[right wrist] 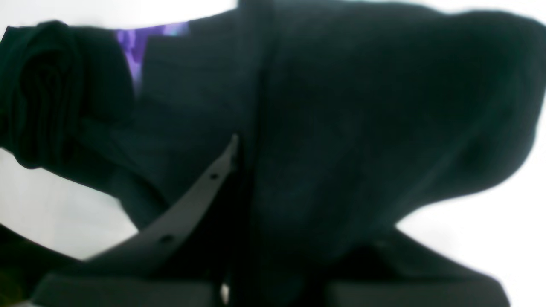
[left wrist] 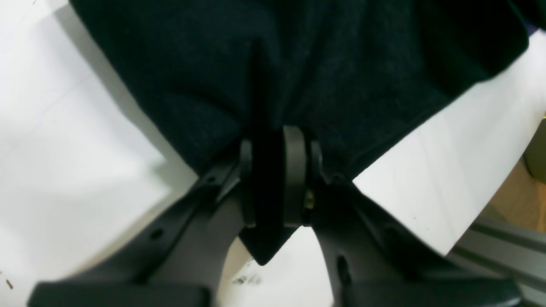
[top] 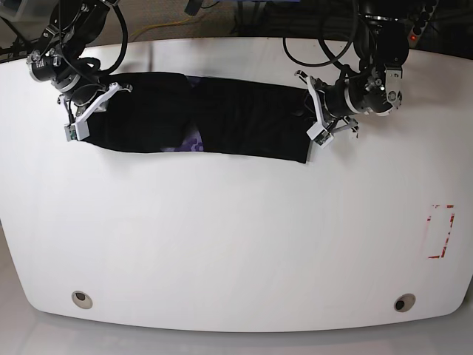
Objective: Fold the T-shirt properly
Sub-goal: 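Grasp the other strip end with the right gripper and fold it inward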
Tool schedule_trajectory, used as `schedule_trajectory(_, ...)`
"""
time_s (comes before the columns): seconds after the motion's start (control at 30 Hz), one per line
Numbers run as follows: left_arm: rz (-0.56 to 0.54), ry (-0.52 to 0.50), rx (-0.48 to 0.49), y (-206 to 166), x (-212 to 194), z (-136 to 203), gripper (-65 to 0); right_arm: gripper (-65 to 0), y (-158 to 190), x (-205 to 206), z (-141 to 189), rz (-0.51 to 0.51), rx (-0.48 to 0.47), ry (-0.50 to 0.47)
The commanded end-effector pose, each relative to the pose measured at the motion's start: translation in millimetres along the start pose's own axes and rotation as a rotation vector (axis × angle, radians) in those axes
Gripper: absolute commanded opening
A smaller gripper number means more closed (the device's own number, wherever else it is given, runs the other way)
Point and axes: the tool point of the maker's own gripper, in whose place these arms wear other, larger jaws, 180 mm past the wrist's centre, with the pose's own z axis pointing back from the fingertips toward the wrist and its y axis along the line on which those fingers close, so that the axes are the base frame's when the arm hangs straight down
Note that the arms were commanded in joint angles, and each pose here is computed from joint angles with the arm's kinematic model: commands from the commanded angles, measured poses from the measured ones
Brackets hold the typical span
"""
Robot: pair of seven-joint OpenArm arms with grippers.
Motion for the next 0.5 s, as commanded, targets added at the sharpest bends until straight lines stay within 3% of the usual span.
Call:
schedule_trajectory(0.0, -0.016, 0.039, 0.022, 4.6, -6.9, 1.3, -58.2, -64.2, -5.7, 20.4, 12.6, 0.068, -0.024, -0.029)
schedule_trajectory(0.17, -0.002, 0.017, 0.003, -4.7, -0.8, -4.6, -58.2, -64.2, 10.6, 34.4, 11.1, 0.079, 0.051, -0.067)
schedule_trajectory(0.47, 0.016, -0.032, -0.024, -17.8, 17.9, -14.0, -58.2, -64.2, 89.8, 49.3, -0.6, 0.128, 0.344, -0.126)
